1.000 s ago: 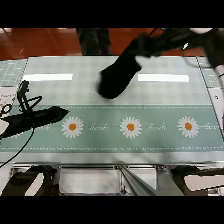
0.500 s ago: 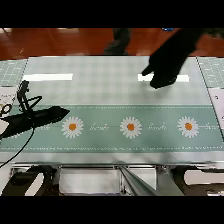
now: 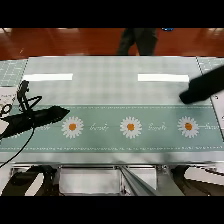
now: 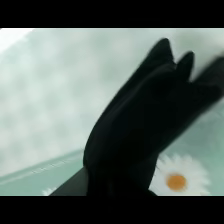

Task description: Fold the shirts.

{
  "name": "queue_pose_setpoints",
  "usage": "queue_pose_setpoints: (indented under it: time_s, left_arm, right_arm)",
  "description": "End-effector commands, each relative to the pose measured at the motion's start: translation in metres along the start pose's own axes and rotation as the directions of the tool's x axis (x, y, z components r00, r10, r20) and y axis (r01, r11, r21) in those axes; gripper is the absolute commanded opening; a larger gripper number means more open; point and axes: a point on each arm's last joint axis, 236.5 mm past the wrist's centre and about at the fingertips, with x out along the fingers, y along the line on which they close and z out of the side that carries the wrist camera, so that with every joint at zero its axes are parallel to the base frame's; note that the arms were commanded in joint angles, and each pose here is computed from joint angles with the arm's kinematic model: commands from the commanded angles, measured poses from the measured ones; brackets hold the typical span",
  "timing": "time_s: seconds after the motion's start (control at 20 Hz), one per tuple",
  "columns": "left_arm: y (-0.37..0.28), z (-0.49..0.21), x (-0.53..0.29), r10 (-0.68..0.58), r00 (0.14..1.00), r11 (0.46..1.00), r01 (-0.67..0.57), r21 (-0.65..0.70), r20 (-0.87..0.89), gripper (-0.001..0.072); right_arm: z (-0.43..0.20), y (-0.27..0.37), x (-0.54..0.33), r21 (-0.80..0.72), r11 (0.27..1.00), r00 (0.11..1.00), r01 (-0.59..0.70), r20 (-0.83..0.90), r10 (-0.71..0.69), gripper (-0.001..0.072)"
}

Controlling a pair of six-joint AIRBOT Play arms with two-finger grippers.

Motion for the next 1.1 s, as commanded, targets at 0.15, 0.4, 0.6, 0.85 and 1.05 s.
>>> queue_pose_setpoints:
  time_s: [0.15,0.4,0.6,0.85,1.05]
  left_arm:
    - [0.000,0.001,0.000,0.000,1.000,1.000,-0.001,0.013,0.002,0.0021]
    - [0.000,0.001,0.000,0.001,1.000,1.000,-0.001,0.017,0.002,0.0022]
    - [0.001,0.007,0.000,0.005,1.000,0.997,-0.007,0.074,0.030,0.0021]
    - [0.009,0.141,-0.061,0.076,0.883,0.988,-0.129,0.084,0.464,0.0021]
    - [-0.061,0.218,-0.100,-0.029,0.861,0.974,-0.089,0.207,0.508,0.0020]
  right_arm:
    - [-0.111,-0.150,-0.036,0.352,0.858,0.925,0.374,-0.210,-0.318,0.0026]
    - [-0.198,-0.202,-0.049,0.576,0.653,0.871,0.492,-0.337,-0.358,0.0030]
    - [-0.206,-0.208,-0.046,0.606,0.614,0.862,0.506,-0.356,-0.360,0.0414]
    - [-0.127,-0.165,-0.027,0.650,0.741,0.979,0.170,-0.026,-0.203,0.0361]
    - [0.029,0.014,-0.054,0.159,0.836,0.757,-0.525,0.536,0.373,0.0028]
